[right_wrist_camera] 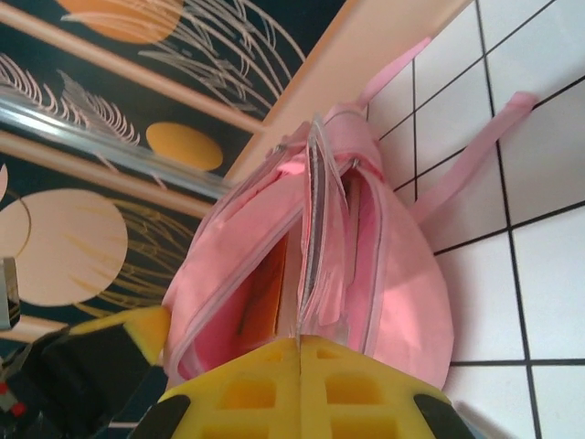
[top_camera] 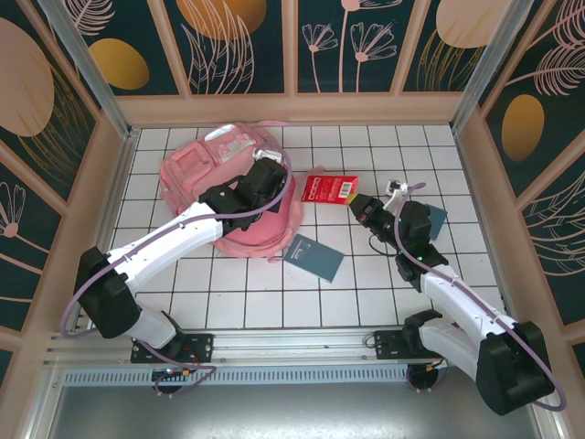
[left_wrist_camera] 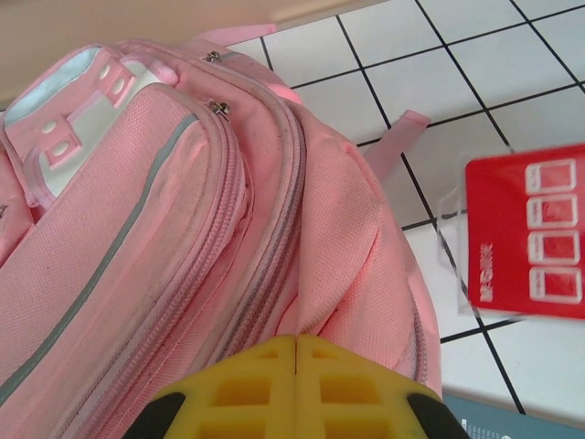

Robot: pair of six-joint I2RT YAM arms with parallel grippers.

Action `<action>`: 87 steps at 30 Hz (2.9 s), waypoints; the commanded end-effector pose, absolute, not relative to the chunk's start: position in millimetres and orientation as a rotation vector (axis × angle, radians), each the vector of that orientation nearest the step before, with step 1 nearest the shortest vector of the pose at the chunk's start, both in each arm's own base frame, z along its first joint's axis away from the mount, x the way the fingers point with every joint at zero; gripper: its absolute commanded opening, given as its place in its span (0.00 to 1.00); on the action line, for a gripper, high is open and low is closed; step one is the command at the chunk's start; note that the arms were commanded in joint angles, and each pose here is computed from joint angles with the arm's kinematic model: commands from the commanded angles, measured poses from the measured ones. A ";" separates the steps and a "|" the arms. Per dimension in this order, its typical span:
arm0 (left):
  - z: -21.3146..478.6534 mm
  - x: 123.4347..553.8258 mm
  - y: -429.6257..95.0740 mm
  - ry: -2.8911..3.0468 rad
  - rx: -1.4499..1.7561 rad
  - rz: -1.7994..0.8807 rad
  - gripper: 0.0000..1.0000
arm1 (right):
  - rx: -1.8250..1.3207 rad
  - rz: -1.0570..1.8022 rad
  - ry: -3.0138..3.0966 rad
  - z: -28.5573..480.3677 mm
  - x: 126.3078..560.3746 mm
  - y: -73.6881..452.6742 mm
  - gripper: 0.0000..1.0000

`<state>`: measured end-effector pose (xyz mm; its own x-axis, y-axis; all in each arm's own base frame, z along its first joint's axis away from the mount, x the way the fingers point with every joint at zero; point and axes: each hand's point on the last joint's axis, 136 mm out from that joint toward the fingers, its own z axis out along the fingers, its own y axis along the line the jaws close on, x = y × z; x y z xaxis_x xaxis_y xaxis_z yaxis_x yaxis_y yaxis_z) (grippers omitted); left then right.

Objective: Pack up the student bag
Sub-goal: Place the personal item in the student bag, then adjust the student bag at the top-left of the table.

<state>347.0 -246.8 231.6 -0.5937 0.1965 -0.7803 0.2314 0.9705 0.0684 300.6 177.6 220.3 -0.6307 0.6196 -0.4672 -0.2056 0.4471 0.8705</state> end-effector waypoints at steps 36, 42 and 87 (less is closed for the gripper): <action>277.5 350.7 -249.6 2.129 0.231 -0.124 0.00 | 0.054 1.142 2.375 106.0 353.9 309.7 0.71; 273.8 350.6 -251.1 2.131 0.234 -0.128 0.00 | 0.097 1.032 2.355 114.8 357.9 278.2 0.78; 266.8 349.7 -247.9 2.130 0.229 -0.119 0.00 | 0.200 0.378 2.418 86.4 314.5 212.6 0.61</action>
<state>349.6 -248.9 241.0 -0.5789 0.1813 -0.7950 0.2278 0.9721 0.0558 311.4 244.9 80.2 -0.8029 0.1832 -0.5672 -0.0329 0.9365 0.3490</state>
